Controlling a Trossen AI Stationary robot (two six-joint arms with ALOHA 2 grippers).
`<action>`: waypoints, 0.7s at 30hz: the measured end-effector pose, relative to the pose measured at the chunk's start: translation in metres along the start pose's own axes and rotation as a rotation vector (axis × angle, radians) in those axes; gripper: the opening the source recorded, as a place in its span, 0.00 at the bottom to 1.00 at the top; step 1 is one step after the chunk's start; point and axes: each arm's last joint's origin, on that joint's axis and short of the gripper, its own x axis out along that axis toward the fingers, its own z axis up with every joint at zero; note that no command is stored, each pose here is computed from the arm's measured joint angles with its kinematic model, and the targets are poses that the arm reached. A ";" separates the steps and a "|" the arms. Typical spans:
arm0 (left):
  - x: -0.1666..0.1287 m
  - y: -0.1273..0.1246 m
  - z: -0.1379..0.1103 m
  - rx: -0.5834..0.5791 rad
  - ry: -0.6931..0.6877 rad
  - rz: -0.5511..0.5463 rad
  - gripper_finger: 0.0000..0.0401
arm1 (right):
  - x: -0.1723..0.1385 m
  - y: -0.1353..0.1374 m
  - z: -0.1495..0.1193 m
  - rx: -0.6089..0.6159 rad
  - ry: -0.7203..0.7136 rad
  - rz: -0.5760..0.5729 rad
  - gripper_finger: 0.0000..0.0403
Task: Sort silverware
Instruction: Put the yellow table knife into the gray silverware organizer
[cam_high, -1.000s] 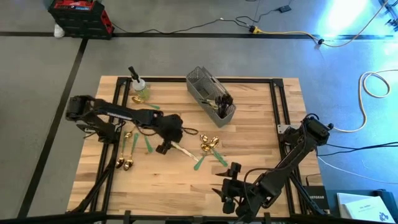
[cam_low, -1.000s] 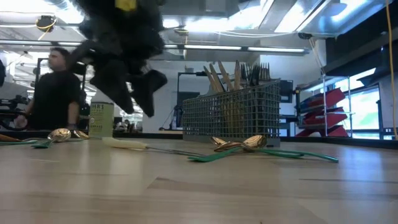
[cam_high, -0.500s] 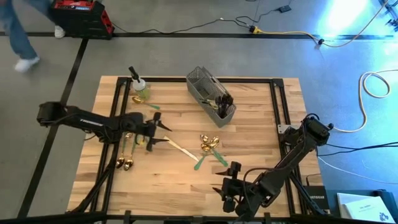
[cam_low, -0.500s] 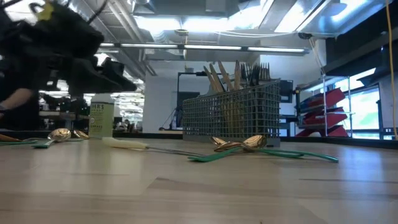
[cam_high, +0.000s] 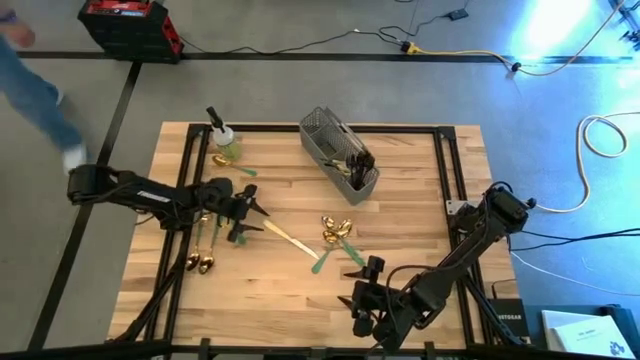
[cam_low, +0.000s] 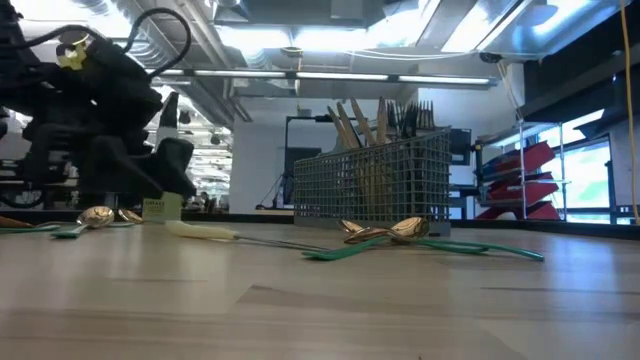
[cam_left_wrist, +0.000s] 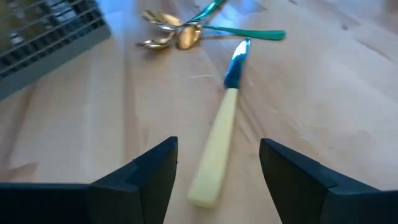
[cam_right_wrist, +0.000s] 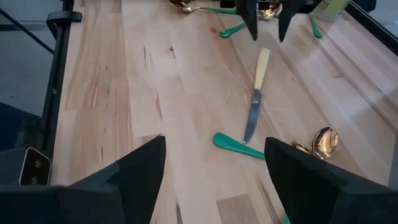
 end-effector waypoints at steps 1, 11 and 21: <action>0.002 0.001 0.001 0.011 0.005 -0.006 0.53 | 0.000 0.000 0.000 -0.008 0.000 0.000 0.64; 0.028 0.008 -0.007 0.017 0.105 -0.099 0.53 | 0.000 0.000 0.000 -0.019 -0.002 0.001 0.64; 0.044 0.011 -0.016 0.022 0.095 -0.146 0.52 | 0.000 0.000 0.000 -0.018 -0.003 0.001 0.64</action>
